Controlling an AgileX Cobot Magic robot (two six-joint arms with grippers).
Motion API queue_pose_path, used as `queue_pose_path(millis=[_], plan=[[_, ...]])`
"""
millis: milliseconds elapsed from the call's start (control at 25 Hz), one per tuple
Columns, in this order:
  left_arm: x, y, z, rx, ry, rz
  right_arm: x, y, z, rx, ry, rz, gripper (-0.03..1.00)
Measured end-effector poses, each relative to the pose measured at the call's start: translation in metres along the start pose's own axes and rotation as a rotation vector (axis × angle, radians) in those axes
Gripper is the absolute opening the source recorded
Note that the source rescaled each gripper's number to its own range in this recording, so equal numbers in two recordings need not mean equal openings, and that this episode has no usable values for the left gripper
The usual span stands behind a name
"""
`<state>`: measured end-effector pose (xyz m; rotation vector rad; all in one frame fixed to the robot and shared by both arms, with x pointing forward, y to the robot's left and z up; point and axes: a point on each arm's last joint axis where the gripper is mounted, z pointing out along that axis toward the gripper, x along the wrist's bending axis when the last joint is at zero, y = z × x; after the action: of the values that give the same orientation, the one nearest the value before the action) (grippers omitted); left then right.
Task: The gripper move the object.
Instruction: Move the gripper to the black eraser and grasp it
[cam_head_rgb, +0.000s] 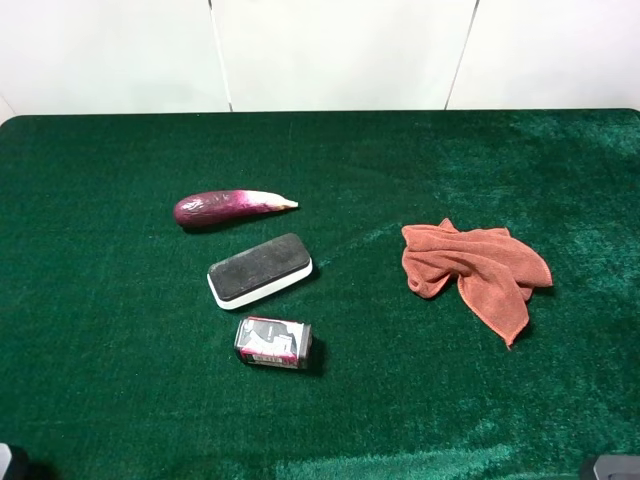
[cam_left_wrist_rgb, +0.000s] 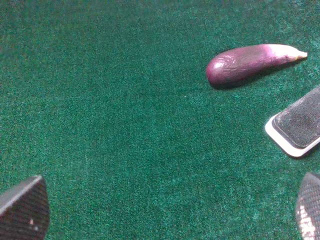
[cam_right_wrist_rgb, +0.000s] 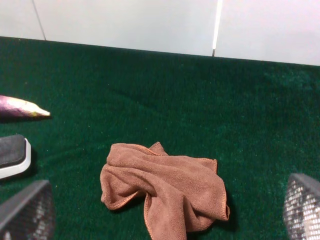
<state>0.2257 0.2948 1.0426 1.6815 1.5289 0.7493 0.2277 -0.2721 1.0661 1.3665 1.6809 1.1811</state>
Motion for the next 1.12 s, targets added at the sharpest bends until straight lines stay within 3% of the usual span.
queue_pose_path(millis=[360,560,880,1120], plan=[[0.000,0.000,0.000,0.000,0.000,0.000,-0.004,0.010,-0.001,0.036,-0.038,-0.020,1.00],[0.000,0.000,0.000,0.000,0.000,0.000,-0.009,0.034,0.010,0.174,-0.015,-0.067,1.00],[0.000,0.000,0.000,0.000,0.000,0.000,-0.019,0.063,0.042,0.400,0.084,-0.262,1.00],[0.000,0.000,0.000,0.000,0.000,0.000,-0.022,0.077,0.074,0.532,0.197,-0.320,1.00]])
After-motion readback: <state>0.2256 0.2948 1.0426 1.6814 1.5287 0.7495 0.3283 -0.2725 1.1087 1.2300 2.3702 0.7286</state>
